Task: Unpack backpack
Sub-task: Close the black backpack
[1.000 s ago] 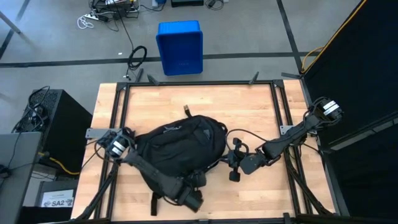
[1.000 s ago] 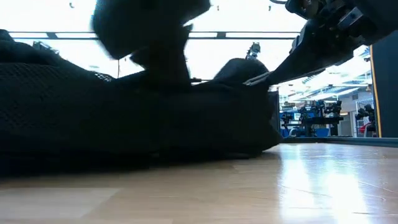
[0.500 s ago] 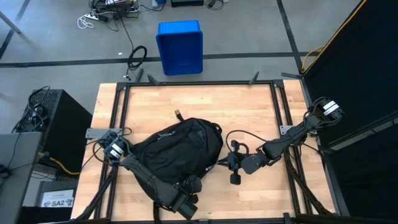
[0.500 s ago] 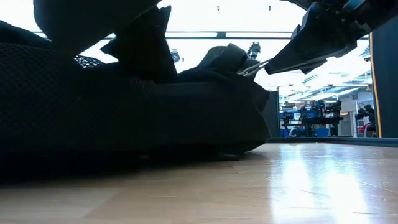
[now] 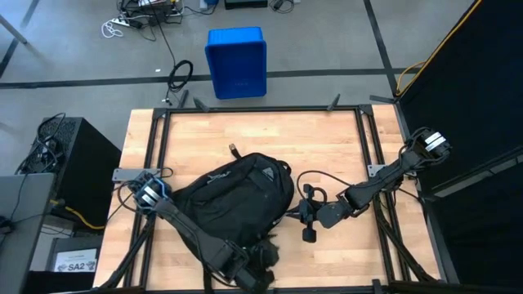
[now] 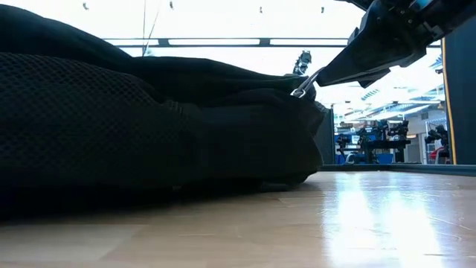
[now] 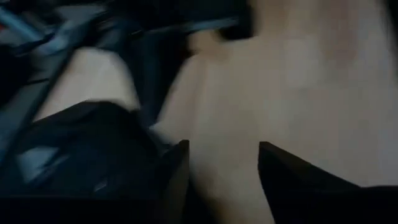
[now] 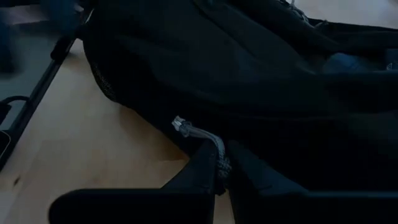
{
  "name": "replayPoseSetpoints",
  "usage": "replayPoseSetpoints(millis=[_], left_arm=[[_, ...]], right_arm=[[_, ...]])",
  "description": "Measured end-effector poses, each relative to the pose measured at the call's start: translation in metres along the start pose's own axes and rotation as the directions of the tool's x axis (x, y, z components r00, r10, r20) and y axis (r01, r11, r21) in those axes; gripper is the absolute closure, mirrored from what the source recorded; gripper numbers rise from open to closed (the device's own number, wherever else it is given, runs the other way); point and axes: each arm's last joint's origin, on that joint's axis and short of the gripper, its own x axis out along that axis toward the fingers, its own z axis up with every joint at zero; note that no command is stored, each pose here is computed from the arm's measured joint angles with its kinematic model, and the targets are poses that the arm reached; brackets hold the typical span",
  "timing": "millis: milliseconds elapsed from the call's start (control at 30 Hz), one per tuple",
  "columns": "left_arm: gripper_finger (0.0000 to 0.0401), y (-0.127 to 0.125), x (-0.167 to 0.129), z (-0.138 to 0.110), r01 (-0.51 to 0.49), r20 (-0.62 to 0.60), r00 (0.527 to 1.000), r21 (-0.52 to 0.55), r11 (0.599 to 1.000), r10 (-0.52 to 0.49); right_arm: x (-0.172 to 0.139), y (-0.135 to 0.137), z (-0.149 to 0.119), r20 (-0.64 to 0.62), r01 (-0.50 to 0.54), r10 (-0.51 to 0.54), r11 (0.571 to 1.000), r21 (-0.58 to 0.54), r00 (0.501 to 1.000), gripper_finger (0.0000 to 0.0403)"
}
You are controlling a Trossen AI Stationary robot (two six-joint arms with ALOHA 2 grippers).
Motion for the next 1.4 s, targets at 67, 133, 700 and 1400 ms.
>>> replayPoseSetpoints(millis=[67,133,700,1400], left_arm=[[0.0221,-0.007,0.007,-0.002,0.034,0.0,0.999,0.006,0.999,-0.034],[0.0214,-0.01,0.014,-0.009,0.026,-0.03,0.999,0.019,0.999,-0.025],[0.0213,0.022,0.06,-0.038,-0.126,-0.313,0.946,-0.129,0.984,0.08],[0.0213,0.043,0.08,-0.033,-0.181,-0.325,0.937,-0.13,0.975,0.13]], right_arm=[[0.0,0.0,0.0,0.0,-0.002,0.002,1.0,0.0,1.0,0.0402],[0.0,0.0,0.0,-0.001,-0.004,0.004,1.0,0.001,1.0,0.0402],[-0.004,0.01,0.006,0.019,-0.042,0.043,0.999,-0.019,0.999,0.0402],[-0.018,0.038,0.02,0.066,-0.125,0.13,0.989,-0.08,0.989,0.0403]])
